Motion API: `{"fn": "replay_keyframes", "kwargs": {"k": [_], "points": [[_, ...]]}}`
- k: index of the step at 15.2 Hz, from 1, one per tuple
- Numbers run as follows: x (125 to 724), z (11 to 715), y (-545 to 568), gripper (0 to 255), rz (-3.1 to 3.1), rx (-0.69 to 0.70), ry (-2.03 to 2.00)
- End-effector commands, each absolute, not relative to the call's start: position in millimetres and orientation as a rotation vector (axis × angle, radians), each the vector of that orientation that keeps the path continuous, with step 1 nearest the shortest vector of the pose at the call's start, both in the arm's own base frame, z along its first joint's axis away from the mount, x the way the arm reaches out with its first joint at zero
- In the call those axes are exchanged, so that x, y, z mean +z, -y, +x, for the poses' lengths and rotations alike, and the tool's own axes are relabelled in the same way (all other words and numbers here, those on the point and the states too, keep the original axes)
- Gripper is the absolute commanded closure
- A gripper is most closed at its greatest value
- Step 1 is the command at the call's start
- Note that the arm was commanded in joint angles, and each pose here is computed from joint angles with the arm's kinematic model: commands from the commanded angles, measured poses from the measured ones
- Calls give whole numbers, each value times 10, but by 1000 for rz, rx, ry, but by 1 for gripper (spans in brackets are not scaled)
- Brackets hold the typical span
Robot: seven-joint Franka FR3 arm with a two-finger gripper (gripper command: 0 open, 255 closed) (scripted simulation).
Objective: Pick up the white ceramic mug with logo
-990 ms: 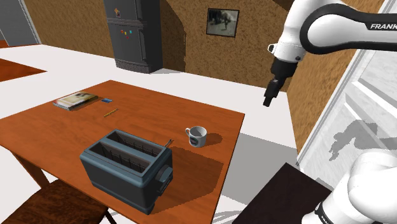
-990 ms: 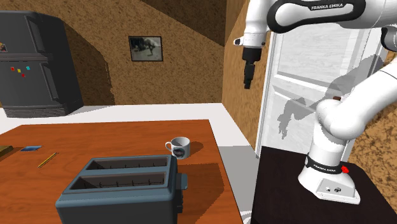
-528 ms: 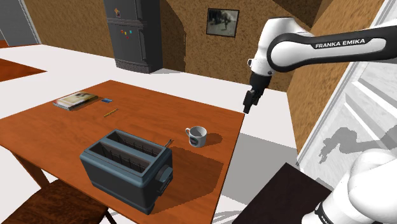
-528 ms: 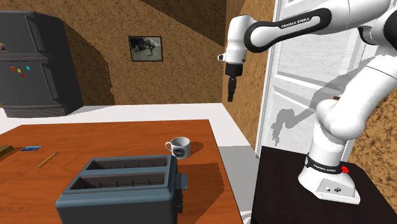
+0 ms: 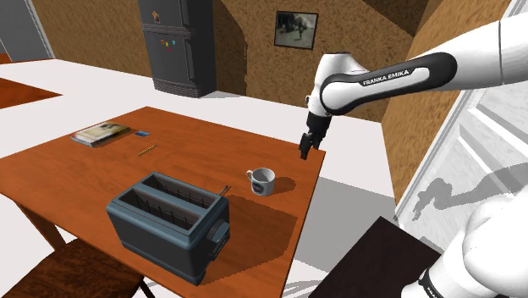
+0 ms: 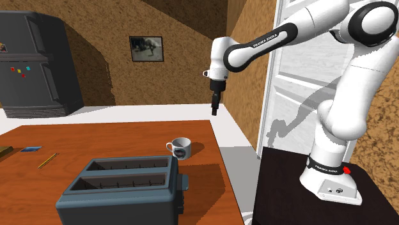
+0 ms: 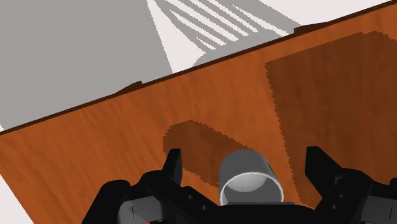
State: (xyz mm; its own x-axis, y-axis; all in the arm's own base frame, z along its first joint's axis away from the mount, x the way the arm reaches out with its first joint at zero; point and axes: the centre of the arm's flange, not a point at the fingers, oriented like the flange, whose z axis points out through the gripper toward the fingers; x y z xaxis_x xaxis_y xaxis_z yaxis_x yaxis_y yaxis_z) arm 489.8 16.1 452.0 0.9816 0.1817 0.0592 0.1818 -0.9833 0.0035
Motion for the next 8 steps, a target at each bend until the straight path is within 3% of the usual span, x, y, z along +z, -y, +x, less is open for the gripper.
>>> {"fn": "replay_keyframes", "kwargs": {"k": [1,8], "points": [[4342,5099,-162,0,-3119,-93,284],[3707,5772,-217,0,-3098,-89,277]]}}
